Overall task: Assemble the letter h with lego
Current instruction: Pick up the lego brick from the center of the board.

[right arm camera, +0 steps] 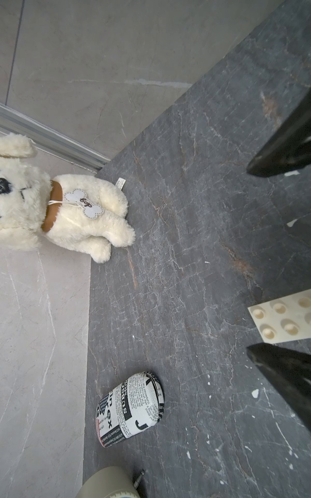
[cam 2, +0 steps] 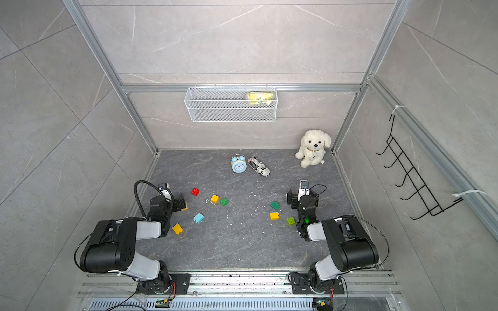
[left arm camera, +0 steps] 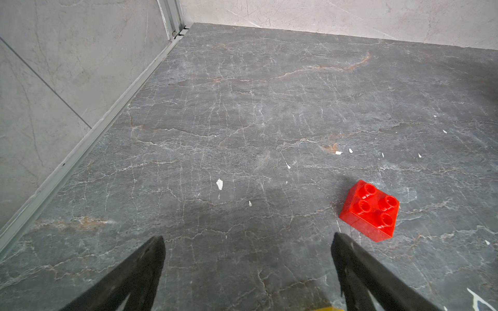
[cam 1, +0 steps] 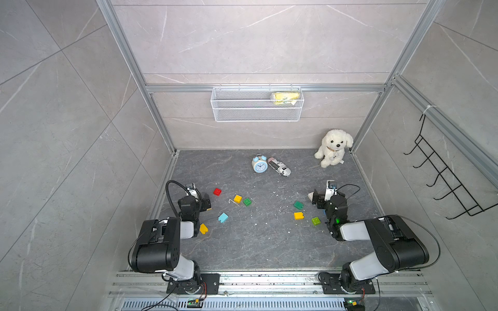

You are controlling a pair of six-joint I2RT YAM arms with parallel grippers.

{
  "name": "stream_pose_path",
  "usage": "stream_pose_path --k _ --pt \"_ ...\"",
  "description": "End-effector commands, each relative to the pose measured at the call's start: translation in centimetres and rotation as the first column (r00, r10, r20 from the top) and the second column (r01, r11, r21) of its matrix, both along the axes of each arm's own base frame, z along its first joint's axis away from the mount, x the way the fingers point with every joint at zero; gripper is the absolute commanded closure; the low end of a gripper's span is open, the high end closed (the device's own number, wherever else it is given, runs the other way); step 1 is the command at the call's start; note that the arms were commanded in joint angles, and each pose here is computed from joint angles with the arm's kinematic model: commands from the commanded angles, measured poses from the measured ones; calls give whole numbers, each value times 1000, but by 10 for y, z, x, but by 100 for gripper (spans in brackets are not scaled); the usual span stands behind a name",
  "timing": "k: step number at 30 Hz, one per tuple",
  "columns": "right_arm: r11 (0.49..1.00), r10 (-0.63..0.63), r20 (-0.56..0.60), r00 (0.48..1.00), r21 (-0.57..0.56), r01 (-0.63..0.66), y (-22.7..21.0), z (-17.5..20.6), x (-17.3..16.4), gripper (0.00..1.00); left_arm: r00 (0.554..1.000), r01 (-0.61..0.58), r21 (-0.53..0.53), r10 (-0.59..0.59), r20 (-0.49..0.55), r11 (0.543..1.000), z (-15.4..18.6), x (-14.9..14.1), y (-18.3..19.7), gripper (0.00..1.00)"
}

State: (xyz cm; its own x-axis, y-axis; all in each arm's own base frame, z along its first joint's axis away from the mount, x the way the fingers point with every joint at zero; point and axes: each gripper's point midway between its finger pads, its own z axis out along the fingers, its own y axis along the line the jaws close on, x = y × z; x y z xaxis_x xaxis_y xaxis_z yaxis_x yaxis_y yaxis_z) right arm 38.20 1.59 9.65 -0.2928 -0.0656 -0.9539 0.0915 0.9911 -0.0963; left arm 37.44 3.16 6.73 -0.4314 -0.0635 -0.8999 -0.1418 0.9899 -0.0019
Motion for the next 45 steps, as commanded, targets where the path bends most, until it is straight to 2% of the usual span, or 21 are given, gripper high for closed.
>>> stream_pose_path --k 1,13,16,20,22,23,26,27,29,31,32,34,36,41,45 --pt "1000 6 0 1000 22 -6 2 1 4 0 998 24 22 -26 57 999 18 10 -2 0" --pt "1000 4 5 1000 19 -4 1 2 3 1 998 28 20 -29 59 999 19 10 -2 0" --pt "1000 -6 47 999 16 5 -1 7 -2 0 998 15 19 -17 65 1000 22 9 -1 0" --pt "1000 -17 117 993 -10 19 1 31 -17 0 1000 -9 17 9 21 1000 55 9 3 0" --pt "999 9 97 995 -46 -5 10 50 -18 1 995 0 -17 2 98 1000 88 11 0 0" --pt "999 14 102 995 -33 -11 14 66 -19 0 986 17 -49 -9 167 999 111 10 -5 0" --pt "989 3 110 994 147 -20 20 116 -27 0 947 54 -173 4 320 983 174 -1 -14 0" --pt "974 8 81 997 224 -27 24 127 -32 0 942 61 -218 16 336 974 190 -7 -16 0" --pt "957 89 47 995 272 -99 38 141 -39 0 949 -16 -322 116 294 946 206 -22 -9 0" --pt "920 74 52 996 381 -88 40 143 -43 0 933 -123 -394 242 268 911 220 -40 4 0" --pt "893 54 59 997 443 -74 40 141 -44 0 927 -103 -406 236 292 908 228 -44 2 0" --pt "847 72 61 996 523 -94 47 136 -45 0 926 -52 -420 202 319 906 234 -47 -6 0" --pt "823 103 31 994 559 -103 54 137 -41 1 936 2 -442 153 316 897 236 -43 -17 0" --pt "841 48 -108 993 541 18 44 127 -39 0 974 95 -543 34 223 835 220 -22 -47 0" --pt "820 107 -63 992 570 -52 52 140 -47 2 995 75 -552 -29 93 830 199 -10 -61 0"
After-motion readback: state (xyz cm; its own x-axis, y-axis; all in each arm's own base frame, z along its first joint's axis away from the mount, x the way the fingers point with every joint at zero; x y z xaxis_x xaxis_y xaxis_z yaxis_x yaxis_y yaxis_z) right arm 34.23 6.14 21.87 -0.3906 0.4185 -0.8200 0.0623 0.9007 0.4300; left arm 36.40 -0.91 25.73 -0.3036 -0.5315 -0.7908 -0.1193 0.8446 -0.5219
